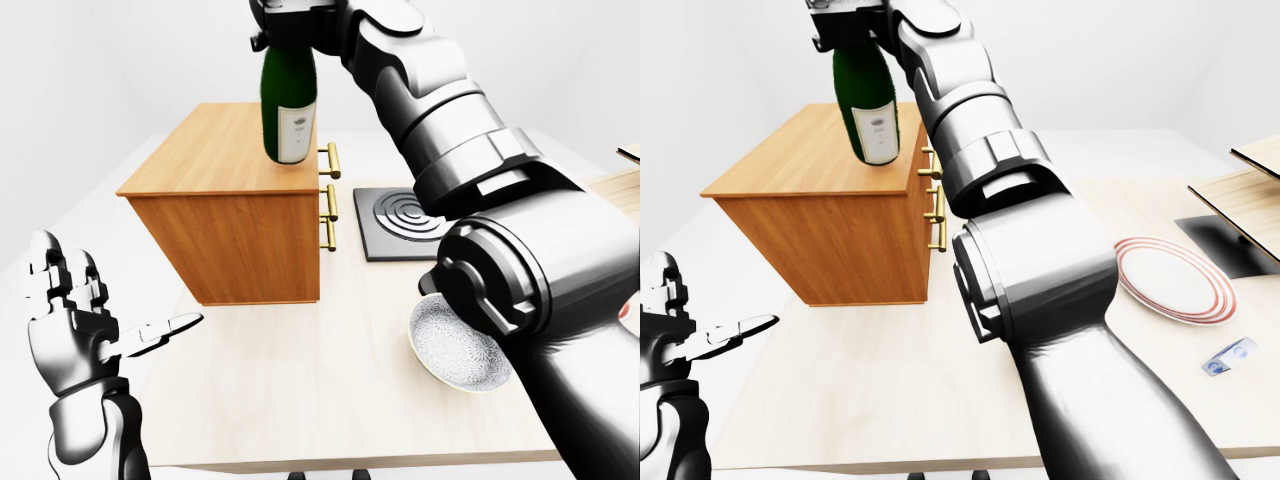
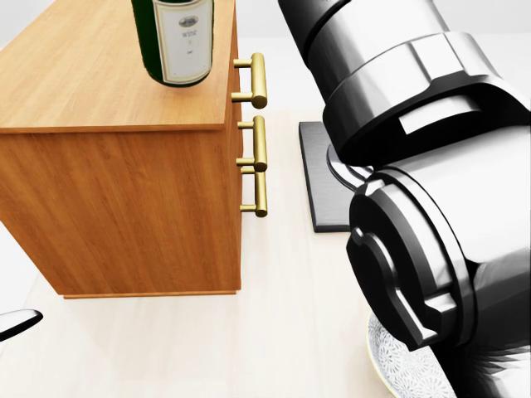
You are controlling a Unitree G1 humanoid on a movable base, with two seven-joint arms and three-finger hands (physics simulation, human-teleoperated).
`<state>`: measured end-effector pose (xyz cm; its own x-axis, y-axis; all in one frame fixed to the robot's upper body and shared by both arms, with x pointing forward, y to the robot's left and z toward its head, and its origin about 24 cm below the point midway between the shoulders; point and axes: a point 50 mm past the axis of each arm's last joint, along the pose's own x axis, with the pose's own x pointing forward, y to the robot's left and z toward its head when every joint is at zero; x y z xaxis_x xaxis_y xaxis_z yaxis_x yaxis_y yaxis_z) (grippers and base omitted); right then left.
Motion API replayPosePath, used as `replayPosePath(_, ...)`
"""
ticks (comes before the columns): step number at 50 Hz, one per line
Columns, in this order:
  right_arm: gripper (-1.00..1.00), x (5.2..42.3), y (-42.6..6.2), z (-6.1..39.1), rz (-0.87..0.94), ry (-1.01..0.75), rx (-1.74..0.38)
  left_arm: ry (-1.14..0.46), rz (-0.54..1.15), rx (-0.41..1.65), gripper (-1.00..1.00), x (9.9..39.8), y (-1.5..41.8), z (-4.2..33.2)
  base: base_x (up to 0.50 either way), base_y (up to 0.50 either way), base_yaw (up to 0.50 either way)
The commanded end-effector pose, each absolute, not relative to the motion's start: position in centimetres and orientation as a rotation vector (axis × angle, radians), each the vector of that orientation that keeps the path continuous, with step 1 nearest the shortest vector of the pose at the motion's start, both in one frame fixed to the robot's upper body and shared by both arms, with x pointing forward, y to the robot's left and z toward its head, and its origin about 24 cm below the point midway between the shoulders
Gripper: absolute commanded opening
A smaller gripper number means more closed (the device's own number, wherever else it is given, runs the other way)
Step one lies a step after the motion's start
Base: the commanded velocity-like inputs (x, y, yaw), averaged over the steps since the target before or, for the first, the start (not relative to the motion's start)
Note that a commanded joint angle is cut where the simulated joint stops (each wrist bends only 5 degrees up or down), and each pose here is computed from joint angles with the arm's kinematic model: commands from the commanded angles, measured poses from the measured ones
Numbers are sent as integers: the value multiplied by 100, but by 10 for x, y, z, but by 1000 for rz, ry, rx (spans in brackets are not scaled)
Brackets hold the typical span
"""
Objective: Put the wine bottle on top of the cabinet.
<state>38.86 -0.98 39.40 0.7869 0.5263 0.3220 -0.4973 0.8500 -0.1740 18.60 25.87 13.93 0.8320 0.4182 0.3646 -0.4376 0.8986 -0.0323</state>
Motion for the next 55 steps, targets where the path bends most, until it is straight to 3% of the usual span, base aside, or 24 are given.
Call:
replayPosePath(1, -88, 388, -13, 401, 498, -395, -39, -371, 453, 53, 100, 186, 258, 139, 0, 0, 0)
replayPosePath(37, -85, 388, -10, 395, 530, -384, -60, -362, 456, 50, 100, 186, 260, 137, 0, 0, 0)
replayPosePath(38, -23, 389, -10, 395, 520, -383, -59, -362, 456, 50, 100, 186, 260, 137, 0, 0, 0)
replayPosePath(40, 19, 389, -10, 395, 523, -383, -63, -365, 456, 51, 100, 186, 260, 137, 0, 0, 0)
replayPosePath(41, 100, 389, -10, 395, 522, -384, -71, -367, 455, 50, 100, 186, 259, 138, 0, 0, 0)
replayPosePath(55, 100, 389, -11, 396, 516, -385, -78, -369, 453, 53, 100, 186, 258, 138, 0, 0, 0)
